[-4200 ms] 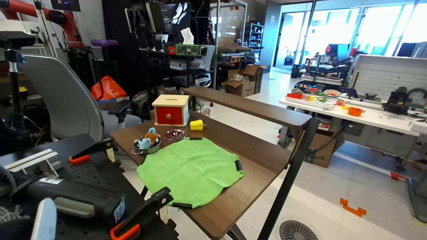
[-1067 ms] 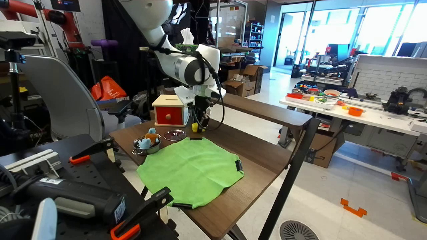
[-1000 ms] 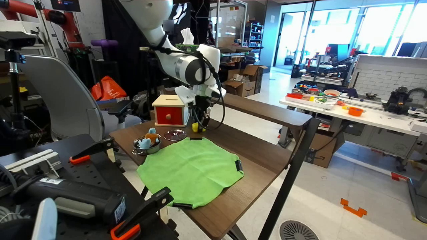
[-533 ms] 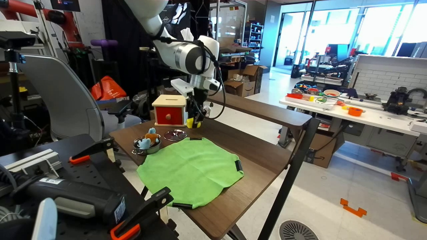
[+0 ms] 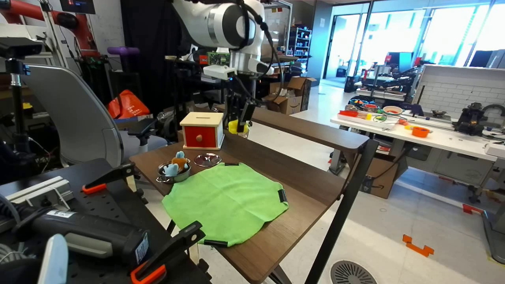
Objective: Move the yellow pepper to the right
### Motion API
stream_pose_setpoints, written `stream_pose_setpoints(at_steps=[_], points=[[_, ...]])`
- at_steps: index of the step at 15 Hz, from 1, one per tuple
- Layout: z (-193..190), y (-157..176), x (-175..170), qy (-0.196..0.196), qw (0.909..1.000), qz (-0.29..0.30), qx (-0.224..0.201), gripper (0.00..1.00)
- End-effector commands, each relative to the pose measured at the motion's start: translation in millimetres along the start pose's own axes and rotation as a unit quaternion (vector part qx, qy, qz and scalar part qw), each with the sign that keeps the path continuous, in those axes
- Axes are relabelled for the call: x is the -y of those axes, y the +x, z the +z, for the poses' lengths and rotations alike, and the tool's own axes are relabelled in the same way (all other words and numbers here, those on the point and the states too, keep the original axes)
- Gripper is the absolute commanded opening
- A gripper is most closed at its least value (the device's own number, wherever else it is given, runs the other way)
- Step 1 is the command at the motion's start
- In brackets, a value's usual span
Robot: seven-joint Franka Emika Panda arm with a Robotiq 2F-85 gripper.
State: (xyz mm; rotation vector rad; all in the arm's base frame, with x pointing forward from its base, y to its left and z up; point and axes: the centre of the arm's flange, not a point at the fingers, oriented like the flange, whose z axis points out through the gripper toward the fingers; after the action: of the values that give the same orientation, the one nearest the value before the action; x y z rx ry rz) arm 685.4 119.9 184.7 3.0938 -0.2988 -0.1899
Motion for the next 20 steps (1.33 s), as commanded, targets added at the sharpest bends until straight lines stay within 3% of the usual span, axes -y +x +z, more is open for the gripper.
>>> stream_pose_setpoints(at_steps=[1,5,10,13,20], points=[[-27.8,-18.2,-83.5,-0.018,0.9991,0.036,-0.017,0.2],[-14.6,-0.3,-175.7,-0.018,0.9949,0.098,-0.015,0.2],[26.4,21.8,-250.6,0.016,0.9843,0.172,-0.034,0.2],[53.0,29.2,-265.8,0.024,0.9797,0.197,-0.027,0.2],[98.4,52.9,-258.4,0.012,0.9784,0.206,-0.005,0.2]])
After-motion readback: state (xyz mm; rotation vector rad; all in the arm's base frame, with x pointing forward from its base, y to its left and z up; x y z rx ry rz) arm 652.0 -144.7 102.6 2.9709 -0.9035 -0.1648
